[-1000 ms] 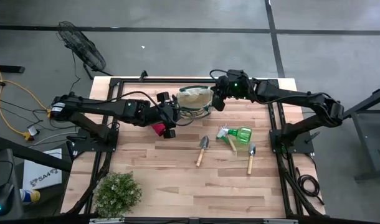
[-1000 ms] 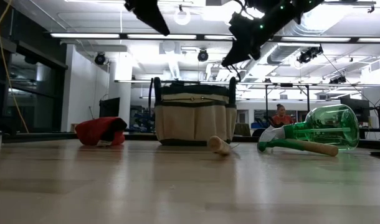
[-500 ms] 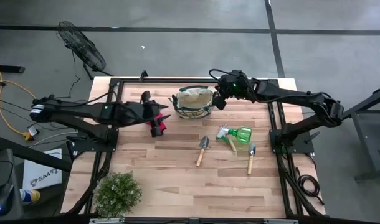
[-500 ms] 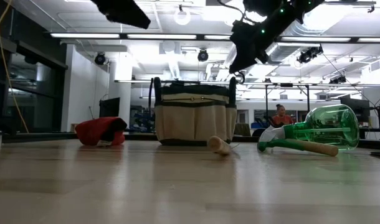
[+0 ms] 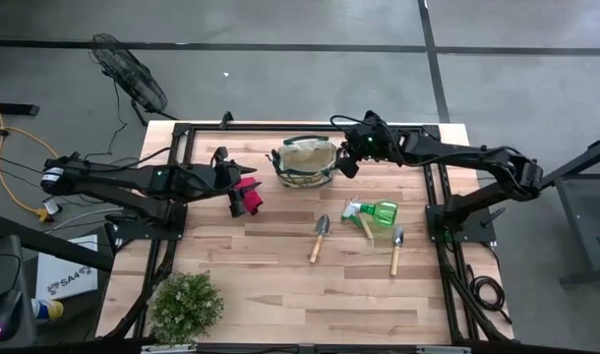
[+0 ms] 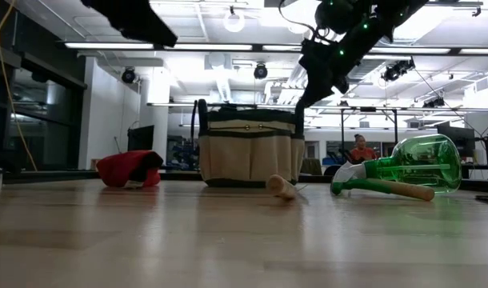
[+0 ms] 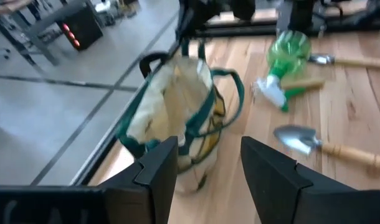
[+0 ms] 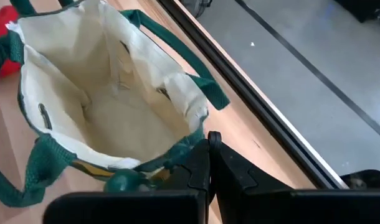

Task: Pick & Place Garden tools in Gardening bag
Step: Put the green shear scissors into the gardening bag

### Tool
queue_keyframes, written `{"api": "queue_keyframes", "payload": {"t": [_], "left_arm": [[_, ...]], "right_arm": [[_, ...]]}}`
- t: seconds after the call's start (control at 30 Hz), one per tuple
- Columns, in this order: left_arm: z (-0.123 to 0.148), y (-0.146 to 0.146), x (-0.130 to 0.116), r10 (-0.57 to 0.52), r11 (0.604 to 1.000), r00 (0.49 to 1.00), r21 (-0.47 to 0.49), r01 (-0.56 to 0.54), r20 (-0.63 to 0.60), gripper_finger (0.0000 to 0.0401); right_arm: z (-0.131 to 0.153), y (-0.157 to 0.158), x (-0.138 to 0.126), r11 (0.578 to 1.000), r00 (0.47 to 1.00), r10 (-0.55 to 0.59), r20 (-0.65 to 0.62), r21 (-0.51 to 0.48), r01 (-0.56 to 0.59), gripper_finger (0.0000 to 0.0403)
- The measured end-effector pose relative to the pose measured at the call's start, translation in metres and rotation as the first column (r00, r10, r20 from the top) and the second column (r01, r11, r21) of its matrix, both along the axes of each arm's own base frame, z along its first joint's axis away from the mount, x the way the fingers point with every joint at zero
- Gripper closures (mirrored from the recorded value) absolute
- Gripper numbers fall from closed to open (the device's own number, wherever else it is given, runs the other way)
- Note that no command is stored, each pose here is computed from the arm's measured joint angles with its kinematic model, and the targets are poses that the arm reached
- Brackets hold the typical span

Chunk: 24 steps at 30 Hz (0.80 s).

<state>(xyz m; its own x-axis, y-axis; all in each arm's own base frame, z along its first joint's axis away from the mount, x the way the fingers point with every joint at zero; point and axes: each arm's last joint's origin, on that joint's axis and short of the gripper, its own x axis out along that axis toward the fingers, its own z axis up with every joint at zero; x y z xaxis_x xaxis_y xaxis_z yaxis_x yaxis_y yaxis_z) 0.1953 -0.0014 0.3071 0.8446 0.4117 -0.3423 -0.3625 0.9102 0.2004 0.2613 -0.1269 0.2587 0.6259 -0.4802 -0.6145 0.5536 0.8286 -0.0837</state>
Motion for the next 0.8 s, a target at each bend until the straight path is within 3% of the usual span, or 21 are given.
{"api": "queue_keyframes", "payload": {"t": [0.33, 0.8], "left_arm": [[-0.0049, 0.0005, -0.004, 0.015, 1.0, 1.0, -0.016, -0.015, 0.007, 0.0231], [-0.004, 0.0006, -0.0061, 0.016, 1.0, 1.0, -0.017, -0.016, 0.009, 0.0231]], "right_arm": [[0.0066, -0.0042, 0.0028, 0.999, 0.997, 0.009, 0.076, -0.04, -0.006, 0.0399], [0.0067, -0.0034, 0.0017, 0.996, 0.992, 0.082, 0.099, 0.02, -0.084, 0.0399]]}}
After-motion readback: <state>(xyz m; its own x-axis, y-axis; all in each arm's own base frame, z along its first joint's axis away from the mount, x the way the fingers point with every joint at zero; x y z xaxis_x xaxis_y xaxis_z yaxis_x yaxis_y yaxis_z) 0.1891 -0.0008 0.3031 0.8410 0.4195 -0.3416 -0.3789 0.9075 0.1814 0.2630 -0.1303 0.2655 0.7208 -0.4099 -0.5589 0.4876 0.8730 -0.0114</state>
